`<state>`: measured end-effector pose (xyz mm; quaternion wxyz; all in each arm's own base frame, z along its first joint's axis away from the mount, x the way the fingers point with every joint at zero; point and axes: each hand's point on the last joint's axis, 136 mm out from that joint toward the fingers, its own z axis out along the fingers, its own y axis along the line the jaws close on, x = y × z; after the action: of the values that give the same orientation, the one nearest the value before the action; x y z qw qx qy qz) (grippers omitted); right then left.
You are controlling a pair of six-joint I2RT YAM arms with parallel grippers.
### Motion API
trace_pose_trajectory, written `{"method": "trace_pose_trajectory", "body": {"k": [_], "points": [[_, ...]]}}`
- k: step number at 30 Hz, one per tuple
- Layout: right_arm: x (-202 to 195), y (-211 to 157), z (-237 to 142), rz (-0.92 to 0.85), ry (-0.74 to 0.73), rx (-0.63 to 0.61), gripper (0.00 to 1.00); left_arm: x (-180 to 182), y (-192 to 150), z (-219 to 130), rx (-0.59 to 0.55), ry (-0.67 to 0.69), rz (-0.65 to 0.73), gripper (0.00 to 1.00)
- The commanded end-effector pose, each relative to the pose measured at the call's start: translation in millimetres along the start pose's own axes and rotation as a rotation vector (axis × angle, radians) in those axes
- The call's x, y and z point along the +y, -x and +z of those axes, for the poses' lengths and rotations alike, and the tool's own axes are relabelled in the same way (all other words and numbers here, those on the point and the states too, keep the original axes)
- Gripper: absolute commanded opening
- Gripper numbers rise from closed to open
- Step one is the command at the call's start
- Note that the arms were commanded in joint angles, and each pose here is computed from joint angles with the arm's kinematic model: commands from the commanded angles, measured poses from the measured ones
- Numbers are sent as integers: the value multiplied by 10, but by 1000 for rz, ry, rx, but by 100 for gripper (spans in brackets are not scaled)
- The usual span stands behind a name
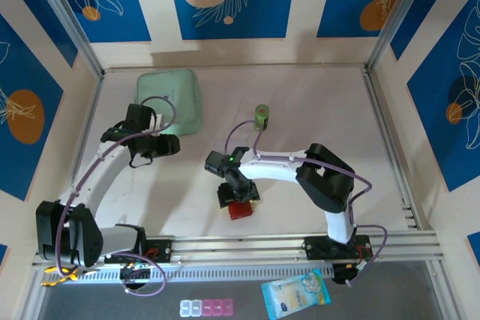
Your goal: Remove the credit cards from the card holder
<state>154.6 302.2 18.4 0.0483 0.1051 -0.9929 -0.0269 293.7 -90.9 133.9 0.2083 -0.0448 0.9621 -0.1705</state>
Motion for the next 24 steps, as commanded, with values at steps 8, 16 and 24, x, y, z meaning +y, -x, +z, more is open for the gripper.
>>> {"method": "trace_pose_trajectory", "body": {"k": [8,16,24], "points": [[-170,455,-164,129,65,-47,78,-432,-269,76,16,-188,-96,52],[-41,552,-93,156,103,-32,78,-637,-453,155,20,-274,-127,51],[-28,529,-220,146,112,-66,90,-788,-556,278,71,-267,-100,49]]}}
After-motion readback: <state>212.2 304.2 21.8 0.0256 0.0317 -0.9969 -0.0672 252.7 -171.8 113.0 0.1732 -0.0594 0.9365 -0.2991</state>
